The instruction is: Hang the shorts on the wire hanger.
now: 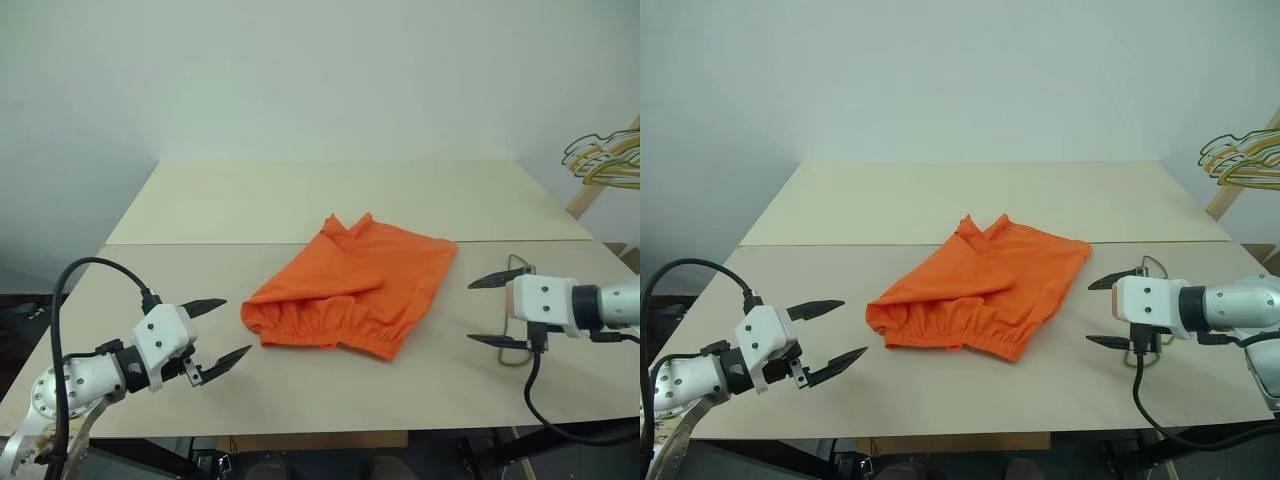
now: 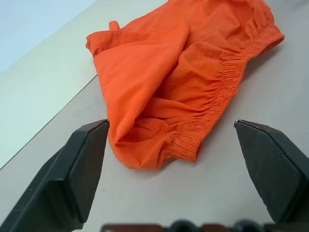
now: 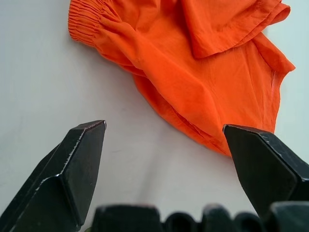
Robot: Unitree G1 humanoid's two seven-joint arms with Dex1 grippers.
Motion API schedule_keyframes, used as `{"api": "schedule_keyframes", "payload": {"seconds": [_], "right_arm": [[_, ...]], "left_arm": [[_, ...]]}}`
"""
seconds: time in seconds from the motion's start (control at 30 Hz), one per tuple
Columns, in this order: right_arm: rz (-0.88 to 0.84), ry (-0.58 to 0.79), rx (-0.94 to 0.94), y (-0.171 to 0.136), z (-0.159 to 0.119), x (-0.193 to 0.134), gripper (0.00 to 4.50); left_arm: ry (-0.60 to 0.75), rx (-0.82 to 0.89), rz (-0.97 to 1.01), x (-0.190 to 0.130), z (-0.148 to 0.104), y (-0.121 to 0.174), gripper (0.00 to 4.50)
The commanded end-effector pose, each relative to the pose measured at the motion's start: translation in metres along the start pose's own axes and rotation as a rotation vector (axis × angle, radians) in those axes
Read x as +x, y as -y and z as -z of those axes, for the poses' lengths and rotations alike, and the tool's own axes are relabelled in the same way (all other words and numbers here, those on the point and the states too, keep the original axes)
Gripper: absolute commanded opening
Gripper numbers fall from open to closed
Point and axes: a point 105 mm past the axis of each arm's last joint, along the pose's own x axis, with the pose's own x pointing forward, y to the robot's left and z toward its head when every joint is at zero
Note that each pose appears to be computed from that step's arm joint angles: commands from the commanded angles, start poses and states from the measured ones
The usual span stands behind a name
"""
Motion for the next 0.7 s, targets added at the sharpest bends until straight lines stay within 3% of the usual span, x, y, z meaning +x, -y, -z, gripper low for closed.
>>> {"api": "schedule_keyframes", "payload": {"seconds": [0.03,0.2,0.37,0.47,0.7], "right_arm": [[0.025,0.005,-0.033,0.006,-0.006,-0.003,4.47],[0.022,0.008,-0.033,0.006,-0.007,-0.002,4.47],[0.018,0.008,-0.036,0.007,-0.008,-0.001,4.47],[-0.002,-0.024,-0.015,0.012,-0.011,-0.001,4.47],[0.027,0.095,0.036,0.023,-0.053,0.008,4.47]], "left_arm": [[0.023,0.036,-0.024,-0.003,-0.011,-0.005,4.50],[0.017,0.019,-0.060,-0.002,-0.012,-0.009,4.50],[-0.057,-0.063,-0.145,-0.003,0.003,-0.023,4.50],[-0.133,0.037,-0.183,-0.010,0.014,-0.035,4.50],[-0.204,0.030,-0.120,-0.027,0.029,-0.039,4.50]]}}
